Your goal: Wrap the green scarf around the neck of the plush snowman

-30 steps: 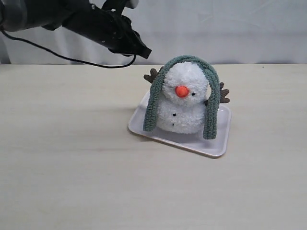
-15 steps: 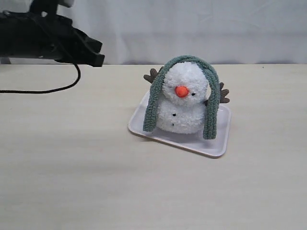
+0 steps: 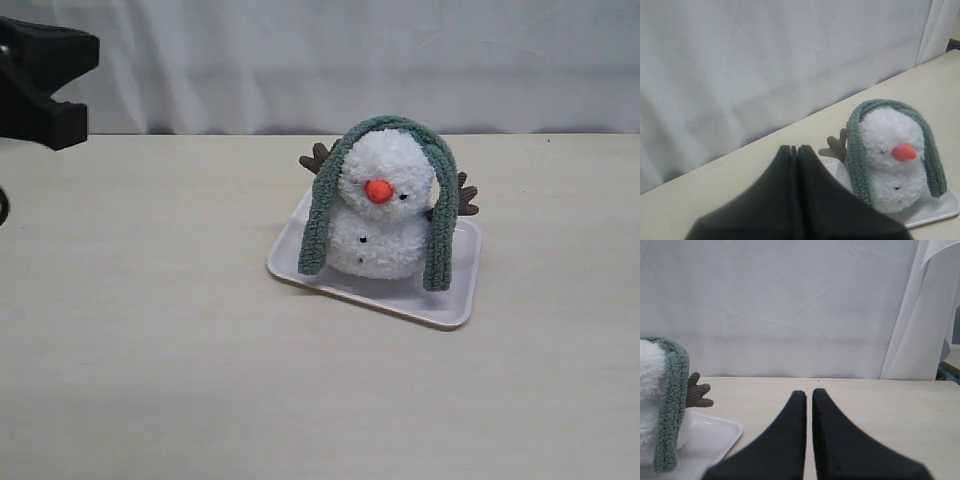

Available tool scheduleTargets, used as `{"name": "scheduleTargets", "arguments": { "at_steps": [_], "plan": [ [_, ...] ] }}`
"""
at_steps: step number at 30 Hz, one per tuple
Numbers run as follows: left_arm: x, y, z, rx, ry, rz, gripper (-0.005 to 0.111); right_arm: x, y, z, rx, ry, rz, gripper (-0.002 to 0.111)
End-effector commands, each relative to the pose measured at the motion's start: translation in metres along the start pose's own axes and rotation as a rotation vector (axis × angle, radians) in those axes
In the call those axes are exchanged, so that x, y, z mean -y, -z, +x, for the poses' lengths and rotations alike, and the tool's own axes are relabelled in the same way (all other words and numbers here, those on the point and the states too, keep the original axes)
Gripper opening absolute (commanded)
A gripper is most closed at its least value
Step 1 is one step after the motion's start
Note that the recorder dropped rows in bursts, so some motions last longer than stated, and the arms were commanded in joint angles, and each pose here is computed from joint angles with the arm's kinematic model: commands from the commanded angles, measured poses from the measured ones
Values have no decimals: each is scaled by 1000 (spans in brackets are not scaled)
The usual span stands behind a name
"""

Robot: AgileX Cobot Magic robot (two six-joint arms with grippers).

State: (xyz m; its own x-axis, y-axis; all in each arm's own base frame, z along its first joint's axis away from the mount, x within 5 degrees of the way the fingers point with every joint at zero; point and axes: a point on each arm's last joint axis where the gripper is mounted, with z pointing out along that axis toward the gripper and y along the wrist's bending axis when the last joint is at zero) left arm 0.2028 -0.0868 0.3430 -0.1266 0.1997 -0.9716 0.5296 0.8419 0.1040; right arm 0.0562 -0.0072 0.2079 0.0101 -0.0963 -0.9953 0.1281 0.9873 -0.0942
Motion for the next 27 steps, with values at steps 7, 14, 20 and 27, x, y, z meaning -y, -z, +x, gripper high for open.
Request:
{"name": "scheduleTargets", "arguments": {
  "at_steps": [7,14,20,27],
  "plan": [
    [18,66,20,119,-2,-20,0,0,0,0,9,6,1,4],
    [37,91,30,172,-32,105,0,0,0,0,9,6,1,4],
    [47,93,32,162,-42,211,0,0,0,0,9,6,1,4],
    [47,93,32,162,-42,213,0,0,0,0,9,4,1,4]
  ]
}}
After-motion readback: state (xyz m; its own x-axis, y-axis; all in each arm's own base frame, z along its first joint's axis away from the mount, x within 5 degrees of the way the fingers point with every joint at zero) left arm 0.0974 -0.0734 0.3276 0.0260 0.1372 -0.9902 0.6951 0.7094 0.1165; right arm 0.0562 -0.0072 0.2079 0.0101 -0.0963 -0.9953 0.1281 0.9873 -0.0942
